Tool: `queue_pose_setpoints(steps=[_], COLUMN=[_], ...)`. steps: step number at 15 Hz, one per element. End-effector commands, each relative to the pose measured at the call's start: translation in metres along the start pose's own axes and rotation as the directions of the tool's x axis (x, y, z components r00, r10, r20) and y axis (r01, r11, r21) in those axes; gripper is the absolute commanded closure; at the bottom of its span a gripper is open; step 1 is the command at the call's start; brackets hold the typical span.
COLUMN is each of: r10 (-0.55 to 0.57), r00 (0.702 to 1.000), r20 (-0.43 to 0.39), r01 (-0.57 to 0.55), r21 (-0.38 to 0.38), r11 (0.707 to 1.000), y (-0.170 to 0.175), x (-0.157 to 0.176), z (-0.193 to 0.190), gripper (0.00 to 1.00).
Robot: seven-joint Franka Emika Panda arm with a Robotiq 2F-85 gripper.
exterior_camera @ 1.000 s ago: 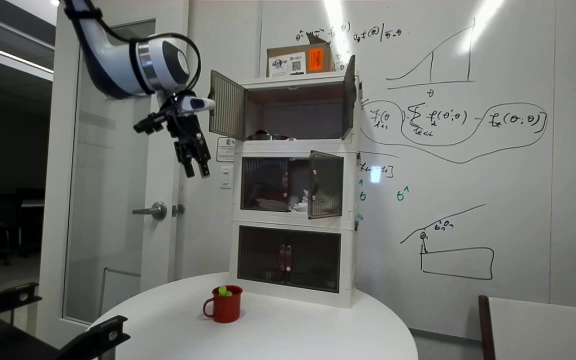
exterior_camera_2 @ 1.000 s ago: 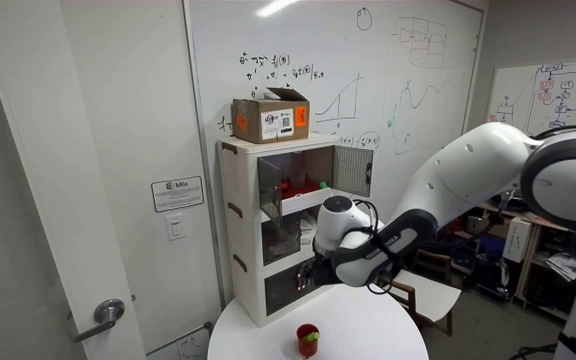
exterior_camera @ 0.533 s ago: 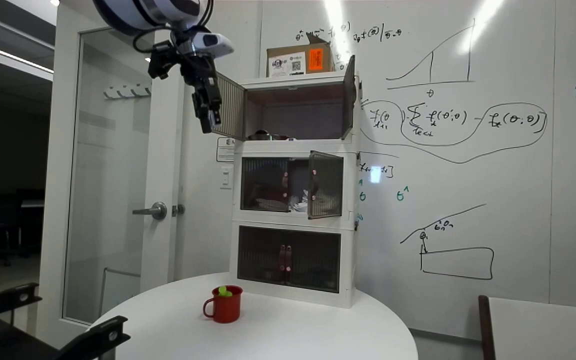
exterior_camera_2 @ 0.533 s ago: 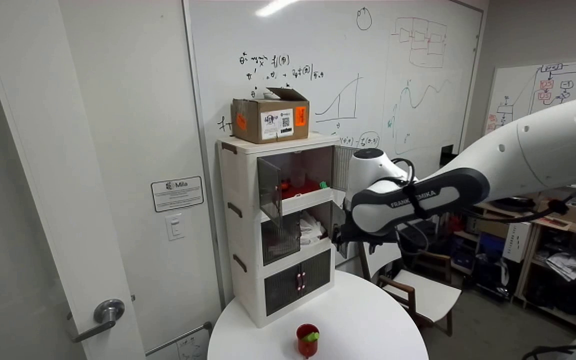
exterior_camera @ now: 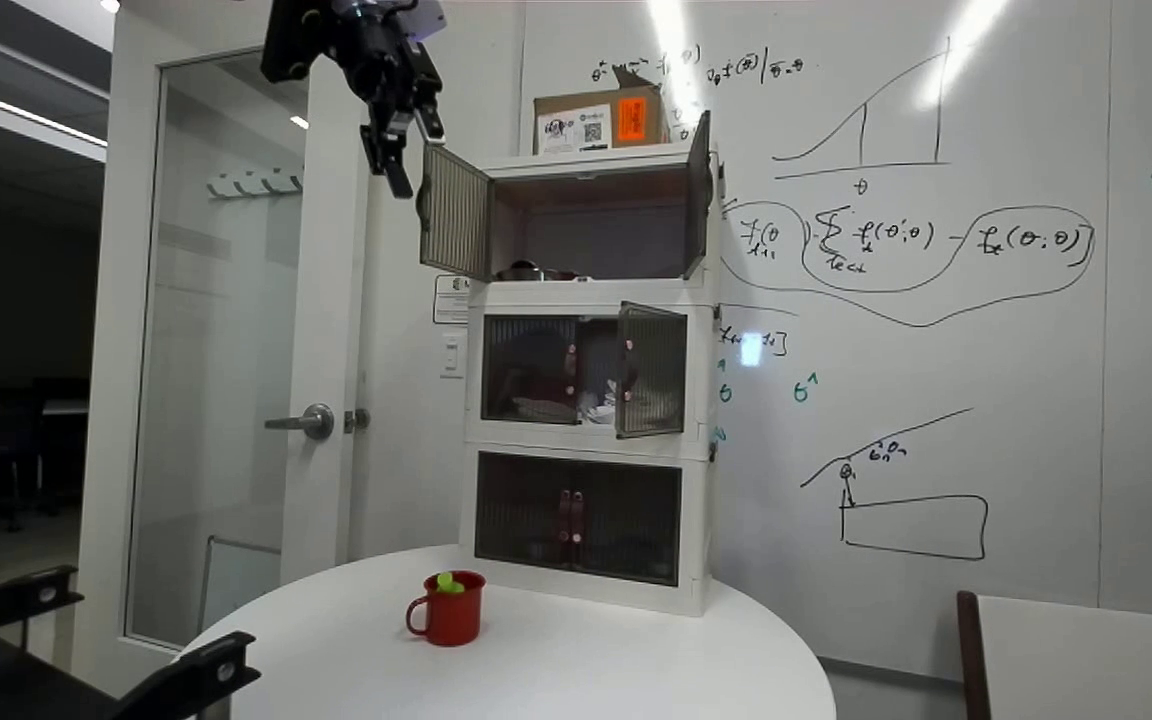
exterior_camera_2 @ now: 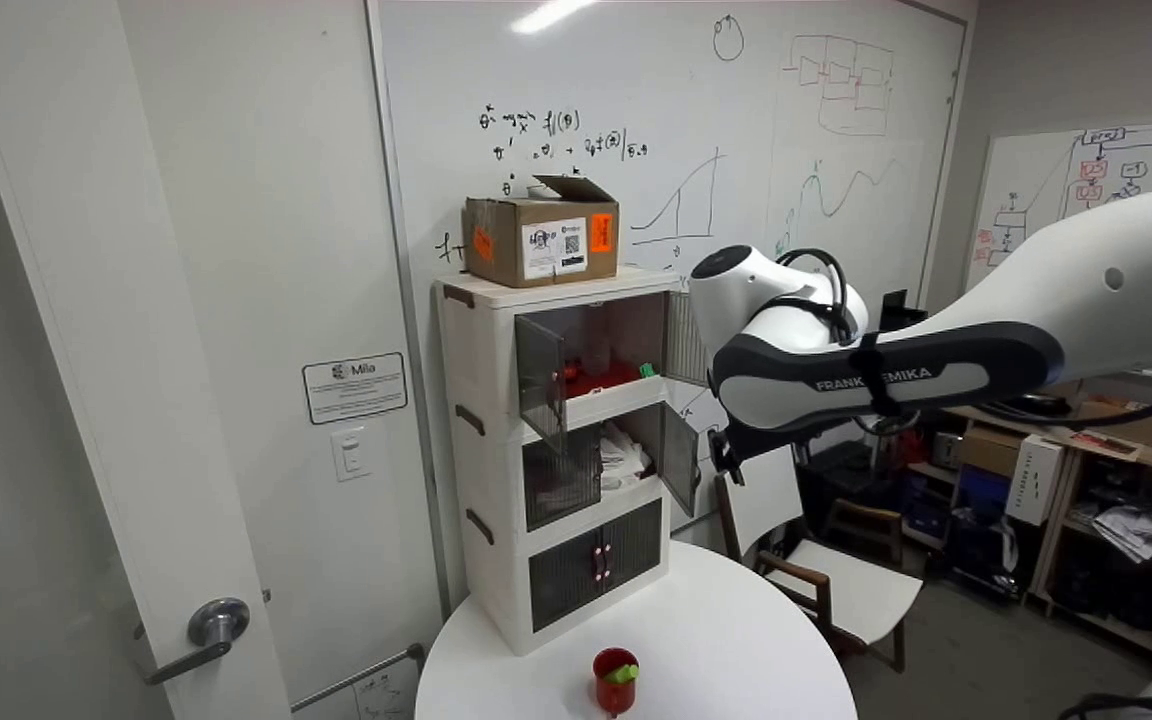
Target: Remove the cup from the top cabinet
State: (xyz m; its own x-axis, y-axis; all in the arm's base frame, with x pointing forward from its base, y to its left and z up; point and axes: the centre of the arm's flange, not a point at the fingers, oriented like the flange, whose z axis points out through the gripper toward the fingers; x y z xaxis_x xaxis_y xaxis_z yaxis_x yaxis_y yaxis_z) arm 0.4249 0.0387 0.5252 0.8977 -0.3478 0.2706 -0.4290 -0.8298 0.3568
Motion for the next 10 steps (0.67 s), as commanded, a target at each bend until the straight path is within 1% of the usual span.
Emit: queue_pose_setpoints(steps=[1,2,3,10], r10=[-0.146,-0.081,-0.086,-0.089], r00=[0.983,0.996,0.995,0.995], r20=[-0.109,-0.045,-0.055,-0.045], r01=[0.152,0.082,0.088,0.09], r21=[0.048,0.021,0.026,0.021], r11=[0.987,0.996,0.996,0.996], y=[0.016,0.002,0.004,0.002], x=[-0.006,-0.001,-0.002,-0.002], z=[-0.022,-0.013,-0.017,-0.012], gripper=[0.0,0.0,0.0,0.0])
